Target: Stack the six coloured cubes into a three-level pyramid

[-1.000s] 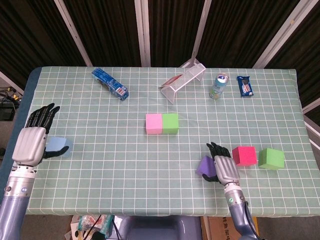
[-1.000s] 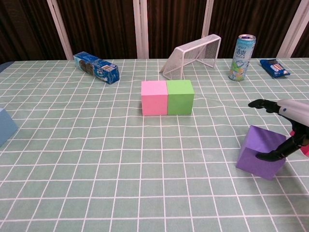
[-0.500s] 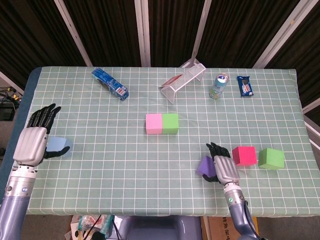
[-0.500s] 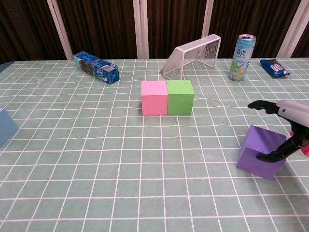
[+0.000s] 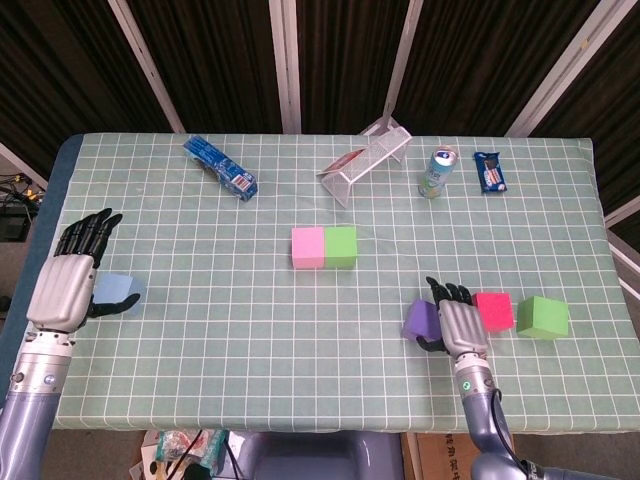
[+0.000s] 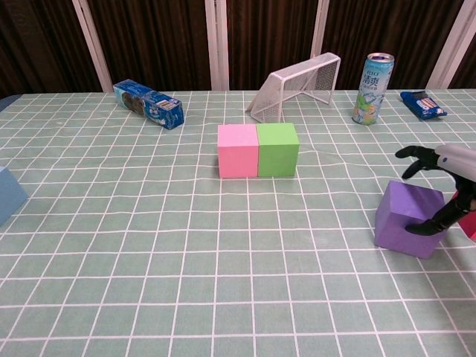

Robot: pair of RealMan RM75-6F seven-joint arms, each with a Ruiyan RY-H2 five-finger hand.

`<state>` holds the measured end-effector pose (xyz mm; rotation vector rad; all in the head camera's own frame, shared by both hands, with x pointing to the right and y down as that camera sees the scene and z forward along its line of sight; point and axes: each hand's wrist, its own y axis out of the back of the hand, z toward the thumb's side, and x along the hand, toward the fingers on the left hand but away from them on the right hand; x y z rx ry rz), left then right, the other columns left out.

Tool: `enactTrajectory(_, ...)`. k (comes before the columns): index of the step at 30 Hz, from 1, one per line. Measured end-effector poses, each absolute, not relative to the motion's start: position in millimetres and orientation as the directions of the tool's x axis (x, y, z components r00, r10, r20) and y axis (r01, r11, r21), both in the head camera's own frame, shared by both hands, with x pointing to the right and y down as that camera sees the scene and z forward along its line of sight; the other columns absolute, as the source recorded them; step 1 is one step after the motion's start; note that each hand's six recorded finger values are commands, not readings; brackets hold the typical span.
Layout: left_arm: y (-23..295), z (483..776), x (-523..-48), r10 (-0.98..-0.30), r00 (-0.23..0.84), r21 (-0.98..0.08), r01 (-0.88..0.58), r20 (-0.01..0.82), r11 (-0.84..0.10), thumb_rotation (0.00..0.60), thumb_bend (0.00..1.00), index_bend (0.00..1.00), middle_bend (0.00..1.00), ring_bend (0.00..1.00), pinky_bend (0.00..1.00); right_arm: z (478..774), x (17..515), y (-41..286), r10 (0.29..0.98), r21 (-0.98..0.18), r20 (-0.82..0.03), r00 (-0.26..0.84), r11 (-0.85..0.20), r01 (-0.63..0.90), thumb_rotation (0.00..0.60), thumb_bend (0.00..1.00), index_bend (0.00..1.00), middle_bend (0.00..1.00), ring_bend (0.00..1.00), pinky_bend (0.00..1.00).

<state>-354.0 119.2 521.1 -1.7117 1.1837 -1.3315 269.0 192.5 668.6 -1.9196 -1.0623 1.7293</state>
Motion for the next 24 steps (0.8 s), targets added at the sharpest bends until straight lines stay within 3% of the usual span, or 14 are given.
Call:
enactTrajectory(3, 119.6, 521.3, -352.9, -0.927, 0.073, -0.891, -0.259, 0.368, -0.374, 0.6, 0.08, 0.0, 0.02, 0.0, 0.05, 668.1, 269.3, 192.5, 0.722, -0.691, -0.692, -0.015, -0.655, 0.307, 0.6, 0.26, 0.0, 0.49, 0.37, 0.0)
enactTrajectory(13, 119.0, 520.8, -353.0, -0.928, 0.071, -0.89, -0.264, 0.366, -0.372, 0.6, 0.08, 0.0, 0.03, 0.0, 0.05, 664.3, 269.0, 183.3, 0.753, -0.712, -0.658, 0.014, -0.629, 0.312, 0.6, 0.26, 0.01, 0.49, 0.38, 0.0)
enactTrajectory(24, 117.7, 522.0, -354.5, -0.929, 0.066, -0.893, -0.258, 0.364, -0.369, 0.6, 0.08, 0.0, 0.03, 0.0, 0.05, 642.4, 261.6, 119.6, 0.814, -0.781, -0.564, 0.137, -0.58, 0.231, 0.6, 0.26, 0.01, 0.49, 0.38, 0.0)
